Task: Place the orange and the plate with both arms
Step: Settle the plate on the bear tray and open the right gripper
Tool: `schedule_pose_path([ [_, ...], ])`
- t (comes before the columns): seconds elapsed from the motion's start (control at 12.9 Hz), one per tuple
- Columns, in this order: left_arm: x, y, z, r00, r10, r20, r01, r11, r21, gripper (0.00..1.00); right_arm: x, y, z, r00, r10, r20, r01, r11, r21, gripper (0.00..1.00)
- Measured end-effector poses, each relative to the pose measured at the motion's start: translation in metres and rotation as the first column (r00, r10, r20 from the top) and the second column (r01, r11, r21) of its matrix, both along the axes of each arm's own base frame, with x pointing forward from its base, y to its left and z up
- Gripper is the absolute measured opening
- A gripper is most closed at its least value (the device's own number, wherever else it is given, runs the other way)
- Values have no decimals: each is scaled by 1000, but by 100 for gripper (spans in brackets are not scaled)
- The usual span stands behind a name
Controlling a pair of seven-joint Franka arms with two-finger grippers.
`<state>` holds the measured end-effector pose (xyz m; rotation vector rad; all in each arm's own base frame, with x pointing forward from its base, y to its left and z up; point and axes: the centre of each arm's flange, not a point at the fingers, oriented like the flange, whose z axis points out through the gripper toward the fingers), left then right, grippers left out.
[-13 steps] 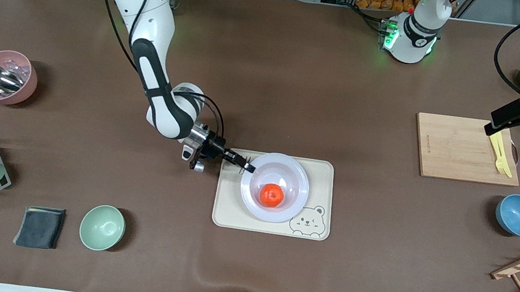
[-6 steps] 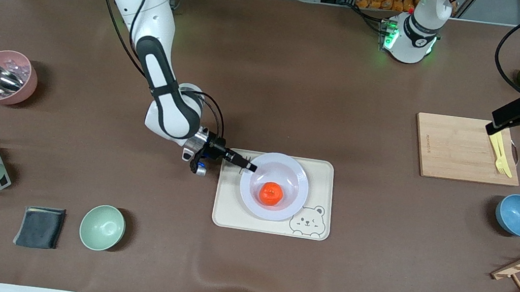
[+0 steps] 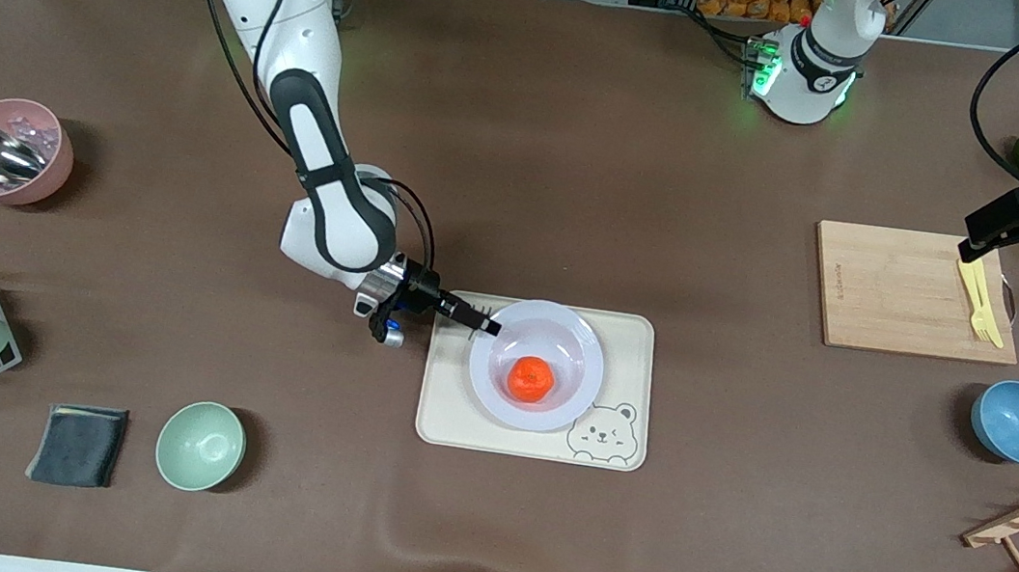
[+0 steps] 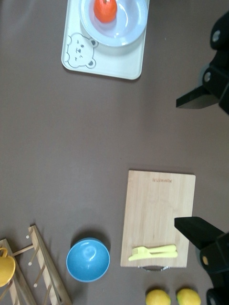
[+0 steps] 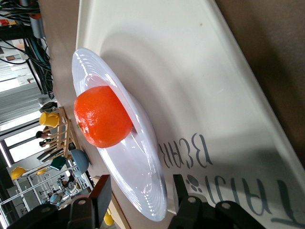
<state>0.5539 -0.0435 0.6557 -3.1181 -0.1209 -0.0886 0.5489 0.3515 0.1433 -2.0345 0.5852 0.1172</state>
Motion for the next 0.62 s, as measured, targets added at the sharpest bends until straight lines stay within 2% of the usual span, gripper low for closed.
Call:
schedule_pose_path([
  [0.31, -2, -2, 1, 1000, -4, -2, 4, 1000, 7, 100, 2, 0, 2, 999, 13, -50, -14, 1000, -28, 60],
  [0.62, -2, -1, 0, 1000, -1, -6, 2, 1000, 8, 100, 14, 3, 30, 991, 30, -134, -42, 995, -92, 66],
])
